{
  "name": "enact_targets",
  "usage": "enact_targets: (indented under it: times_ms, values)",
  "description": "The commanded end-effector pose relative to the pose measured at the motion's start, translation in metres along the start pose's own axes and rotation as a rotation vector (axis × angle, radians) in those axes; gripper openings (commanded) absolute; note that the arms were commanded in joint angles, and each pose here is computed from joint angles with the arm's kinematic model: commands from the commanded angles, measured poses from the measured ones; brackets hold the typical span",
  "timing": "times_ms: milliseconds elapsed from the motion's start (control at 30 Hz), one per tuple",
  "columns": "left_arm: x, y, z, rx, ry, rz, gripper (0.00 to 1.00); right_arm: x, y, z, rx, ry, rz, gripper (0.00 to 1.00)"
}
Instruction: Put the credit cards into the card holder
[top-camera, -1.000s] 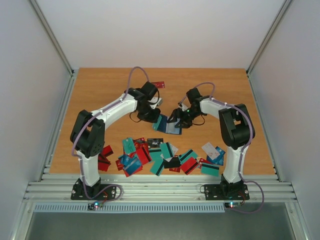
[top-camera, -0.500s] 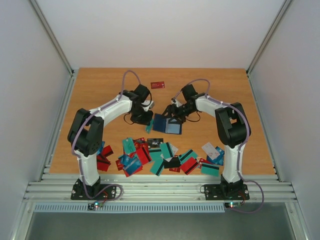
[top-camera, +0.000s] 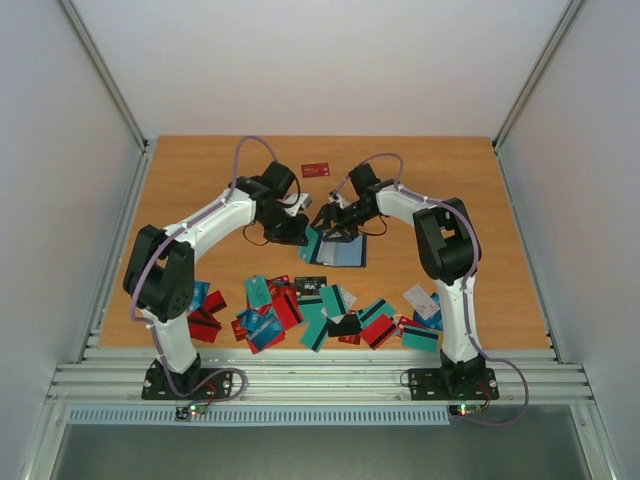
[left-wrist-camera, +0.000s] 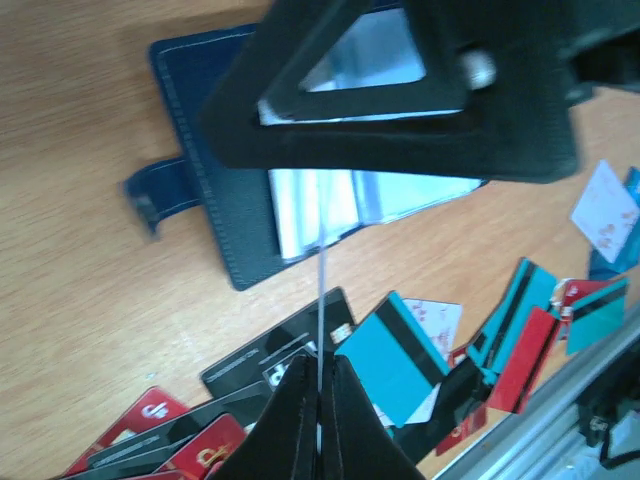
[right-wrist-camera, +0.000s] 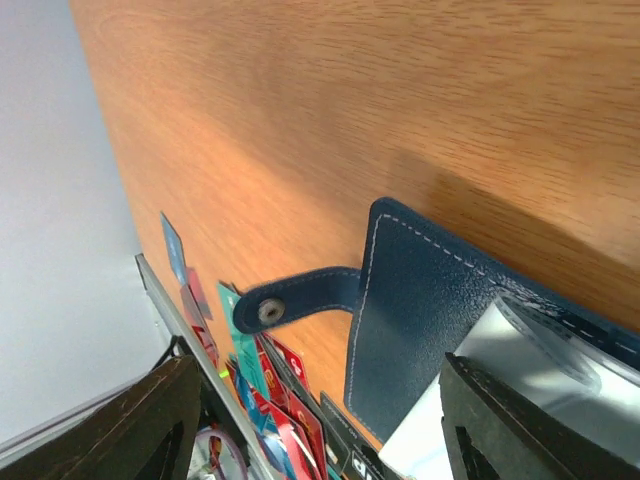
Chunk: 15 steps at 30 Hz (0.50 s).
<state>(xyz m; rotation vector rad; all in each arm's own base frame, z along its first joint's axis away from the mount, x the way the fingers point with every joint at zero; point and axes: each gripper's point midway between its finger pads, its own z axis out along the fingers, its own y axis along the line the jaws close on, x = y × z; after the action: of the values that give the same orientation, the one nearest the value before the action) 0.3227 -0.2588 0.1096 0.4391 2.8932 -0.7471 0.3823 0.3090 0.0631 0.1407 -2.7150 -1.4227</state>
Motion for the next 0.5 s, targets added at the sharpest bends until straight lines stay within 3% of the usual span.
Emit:
enact_targets:
  times_ms: [0,300,467]
  values:
    - [-0.009,-0.028,-0.001,0.152,-0.031,0.002,0.0,-0.001,0.0,0.005,-0.004,0.023,0.014,0.67]
    - [-0.02,-0.049,0.026,0.386,-0.034,-0.03,0.0,-0.006,-0.007,-0.002,-0.023,0.012,0.042,0.68]
    - [-0.024,-0.041,0.049,0.405,-0.021,-0.066,0.0,-0.01,-0.008,-0.01,-0.054,0.002,0.09,0.68]
